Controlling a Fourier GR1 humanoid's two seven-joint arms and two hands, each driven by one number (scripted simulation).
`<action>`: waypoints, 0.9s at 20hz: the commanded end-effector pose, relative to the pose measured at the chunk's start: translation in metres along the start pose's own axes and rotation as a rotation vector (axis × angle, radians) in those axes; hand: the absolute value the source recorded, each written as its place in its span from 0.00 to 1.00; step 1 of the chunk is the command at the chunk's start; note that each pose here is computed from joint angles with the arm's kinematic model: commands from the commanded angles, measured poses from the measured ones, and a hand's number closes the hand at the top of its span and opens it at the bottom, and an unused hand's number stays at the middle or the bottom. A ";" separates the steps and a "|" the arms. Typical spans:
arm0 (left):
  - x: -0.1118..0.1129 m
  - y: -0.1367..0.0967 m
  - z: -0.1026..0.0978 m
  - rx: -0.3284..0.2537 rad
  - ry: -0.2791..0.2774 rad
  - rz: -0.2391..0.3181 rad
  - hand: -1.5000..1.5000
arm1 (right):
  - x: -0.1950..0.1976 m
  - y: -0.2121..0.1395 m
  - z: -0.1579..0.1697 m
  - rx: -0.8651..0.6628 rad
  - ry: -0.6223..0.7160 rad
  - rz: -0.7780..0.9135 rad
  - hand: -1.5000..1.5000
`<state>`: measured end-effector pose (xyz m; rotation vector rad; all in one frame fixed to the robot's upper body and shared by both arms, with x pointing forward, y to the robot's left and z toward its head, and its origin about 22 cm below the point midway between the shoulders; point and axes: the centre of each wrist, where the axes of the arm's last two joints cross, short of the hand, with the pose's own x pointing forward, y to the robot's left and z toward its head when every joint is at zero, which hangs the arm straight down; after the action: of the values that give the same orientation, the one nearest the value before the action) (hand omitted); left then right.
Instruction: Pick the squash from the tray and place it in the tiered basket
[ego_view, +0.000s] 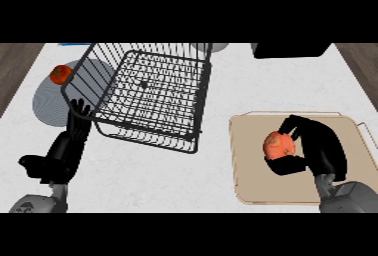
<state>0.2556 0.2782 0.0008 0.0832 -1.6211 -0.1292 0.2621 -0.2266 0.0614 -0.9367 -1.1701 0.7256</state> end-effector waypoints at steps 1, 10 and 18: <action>-0.010 -0.031 0.002 -0.120 0.078 0.033 0.50 | 0.036 -0.035 0.023 -0.091 -0.181 -0.204 1.00; -0.020 -0.041 0.002 -0.149 0.076 0.040 0.50 | 0.112 -0.097 0.054 -0.153 -0.253 -0.233 1.00; -0.010 -0.042 -0.003 -0.174 0.068 0.034 0.50 | 0.193 -0.133 0.020 -0.110 -0.210 -0.268 1.00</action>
<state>0.2680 0.2654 0.0021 0.0366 -1.6207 -0.1701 0.2732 -0.1346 0.2374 -0.7948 -1.5836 0.5545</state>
